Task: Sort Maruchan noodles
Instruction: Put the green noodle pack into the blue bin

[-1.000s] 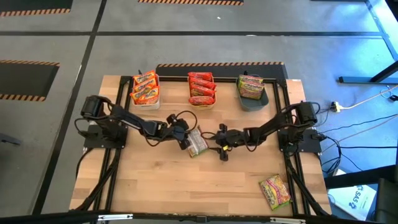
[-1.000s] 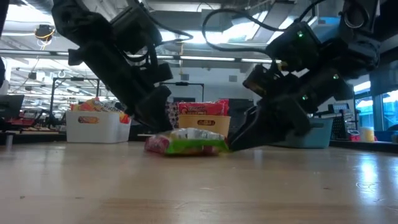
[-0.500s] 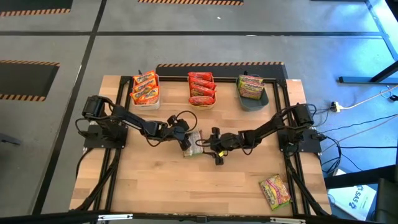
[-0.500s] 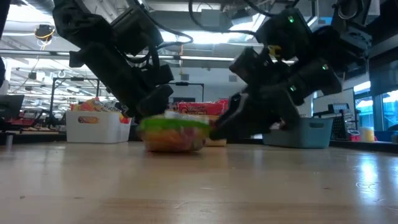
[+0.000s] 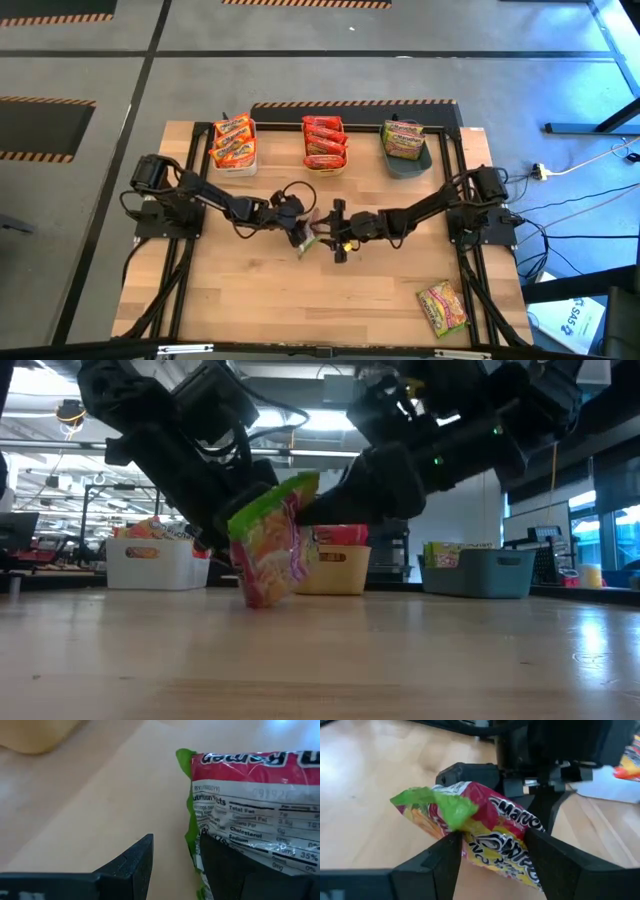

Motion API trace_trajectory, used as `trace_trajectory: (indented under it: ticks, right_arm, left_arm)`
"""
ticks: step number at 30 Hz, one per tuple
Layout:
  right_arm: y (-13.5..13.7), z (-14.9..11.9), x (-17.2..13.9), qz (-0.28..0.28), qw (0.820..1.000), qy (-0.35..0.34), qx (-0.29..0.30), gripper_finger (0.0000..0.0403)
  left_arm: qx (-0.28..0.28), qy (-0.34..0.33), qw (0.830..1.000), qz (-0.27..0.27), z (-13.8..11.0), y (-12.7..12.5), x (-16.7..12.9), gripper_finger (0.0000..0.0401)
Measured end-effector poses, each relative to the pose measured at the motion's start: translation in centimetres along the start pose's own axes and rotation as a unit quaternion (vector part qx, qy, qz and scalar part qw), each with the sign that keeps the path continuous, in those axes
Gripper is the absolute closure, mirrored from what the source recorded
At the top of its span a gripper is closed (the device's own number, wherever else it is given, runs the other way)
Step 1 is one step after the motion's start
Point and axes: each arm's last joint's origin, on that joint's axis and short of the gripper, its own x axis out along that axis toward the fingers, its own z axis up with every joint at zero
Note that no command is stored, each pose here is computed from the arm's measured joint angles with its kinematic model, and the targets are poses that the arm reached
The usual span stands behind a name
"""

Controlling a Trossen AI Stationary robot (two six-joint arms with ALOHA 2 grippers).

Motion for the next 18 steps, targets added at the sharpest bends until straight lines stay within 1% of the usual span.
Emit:
trace_trajectory:
  ticks: [4, 6, 9, 11, 12, 14, 16, 18]
  right_arm:
    - [-0.1, 1.0, -0.3, 0.013, 1.000, -0.009, 0.002, 0.0178]
    - [-0.3, 1.6, -0.5, 0.008, 1.000, -0.017, 0.004, 0.0178]
    - [-1.2, 3.2, -0.6, -0.038, 0.998, -0.043, 0.015, 0.0178]
    - [-1.4, 3.1, -0.5, -0.052, 0.998, -0.031, 0.014, 0.0178]
    - [-1.2, 2.8, -0.4, -0.043, 0.999, -0.018, 0.010, 0.0178]
    - [-0.9, 2.7, -0.3, -0.022, 1.000, -0.015, 0.007, 0.0178]
    - [-0.8, 3.0, -0.4, -0.014, 1.000, -0.026, 0.008, 0.0178]
    - [-0.9, 2.7, -0.4, -0.011, 1.000, -0.013, 0.006, 0.0178]
  left_arm:
    - [-0.003, 0.004, 1.000, -0.027, 0.0, -0.4, -0.2, 0.0243]
    - [-0.002, 0.006, 0.999, -0.040, 0.1, -0.6, -0.3, 0.0243]
    - [0.003, 0.012, 0.997, -0.071, 0.4, -0.9, -0.9, 0.0243]
    - [0.003, 0.013, 0.997, -0.073, 1.0, -0.7, -1.8, 0.0243]
    - [0.004, 0.015, 0.998, -0.067, 1.2, -0.5, -2.4, 0.0243]
    - [0.002, 0.011, 0.997, -0.070, 1.7, -0.5, -3.6, 0.0243]
    - [0.007, 0.019, 0.997, -0.070, 2.0, -0.2, -5.2, 0.0243]
    - [0.005, 0.021, 0.998, -0.065, 2.2, 0.0, -6.4, 0.0243]
